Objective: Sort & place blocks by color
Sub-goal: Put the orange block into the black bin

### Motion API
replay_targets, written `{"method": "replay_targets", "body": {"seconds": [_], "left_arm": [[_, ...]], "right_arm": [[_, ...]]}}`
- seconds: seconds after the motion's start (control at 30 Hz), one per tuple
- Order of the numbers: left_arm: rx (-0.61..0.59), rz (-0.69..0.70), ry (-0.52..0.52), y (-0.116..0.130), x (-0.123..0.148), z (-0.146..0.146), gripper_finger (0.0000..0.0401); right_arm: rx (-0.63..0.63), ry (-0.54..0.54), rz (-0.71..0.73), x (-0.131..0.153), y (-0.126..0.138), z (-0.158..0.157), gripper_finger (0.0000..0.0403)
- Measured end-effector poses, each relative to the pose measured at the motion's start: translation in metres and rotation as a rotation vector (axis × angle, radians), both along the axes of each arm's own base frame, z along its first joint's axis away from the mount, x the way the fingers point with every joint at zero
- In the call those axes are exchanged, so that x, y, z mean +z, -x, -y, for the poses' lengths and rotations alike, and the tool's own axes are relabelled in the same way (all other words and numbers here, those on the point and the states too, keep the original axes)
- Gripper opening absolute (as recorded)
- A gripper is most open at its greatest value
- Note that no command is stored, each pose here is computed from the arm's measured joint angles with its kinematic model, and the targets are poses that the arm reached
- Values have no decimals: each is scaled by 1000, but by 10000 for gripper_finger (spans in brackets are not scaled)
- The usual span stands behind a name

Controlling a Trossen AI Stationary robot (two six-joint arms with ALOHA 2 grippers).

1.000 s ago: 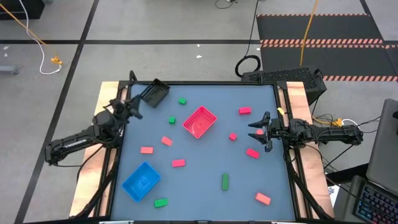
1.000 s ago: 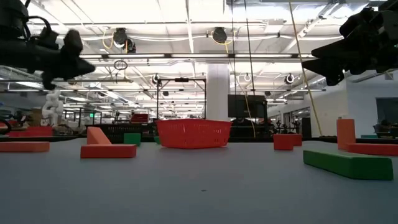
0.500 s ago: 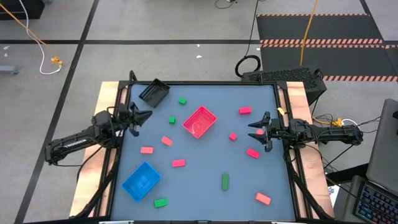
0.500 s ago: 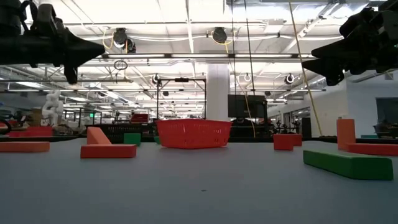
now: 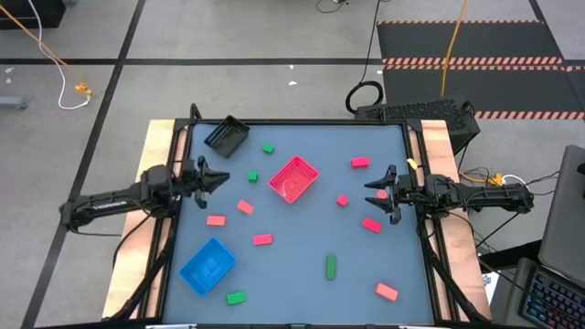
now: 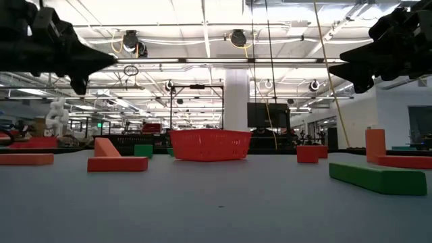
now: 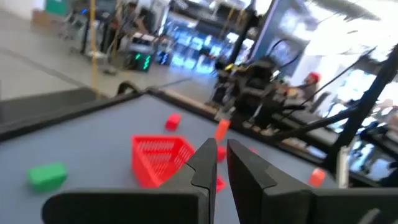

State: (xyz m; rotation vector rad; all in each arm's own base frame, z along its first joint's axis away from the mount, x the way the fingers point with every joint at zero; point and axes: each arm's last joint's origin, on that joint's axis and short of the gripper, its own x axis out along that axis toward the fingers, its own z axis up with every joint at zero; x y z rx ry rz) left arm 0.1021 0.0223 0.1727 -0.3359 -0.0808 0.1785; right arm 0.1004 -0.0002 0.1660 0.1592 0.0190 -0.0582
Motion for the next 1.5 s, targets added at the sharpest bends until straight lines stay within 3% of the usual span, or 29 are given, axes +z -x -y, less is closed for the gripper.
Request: {"method": "replay_targets", "body": {"seconds": [0.33, 0.67, 0.9, 1.1, 1.37, 1.5], "left_arm": [[17, -135, -118, -20, 2, 11, 48], [2, -410, -180, -61, 37, 23, 215], [-70, -755, -248, -84, 29, 31, 290], [-86, -890, -259, -102, 20, 33, 300], [-147, -951, -312, -125, 18, 37, 294], [-117, -913, -354, -133, 21, 36, 294]], "right_arm": [[-30, -9, 22, 2, 0, 1, 210], [-55, -19, 212, 20, 2, 2, 210], [-53, -26, 270, 26, 3, 2, 210], [-53, -23, 277, 26, 3, 2, 210], [-53, -23, 288, 27, 3, 2, 210], [-53, -21, 288, 27, 3, 2, 210]]}}
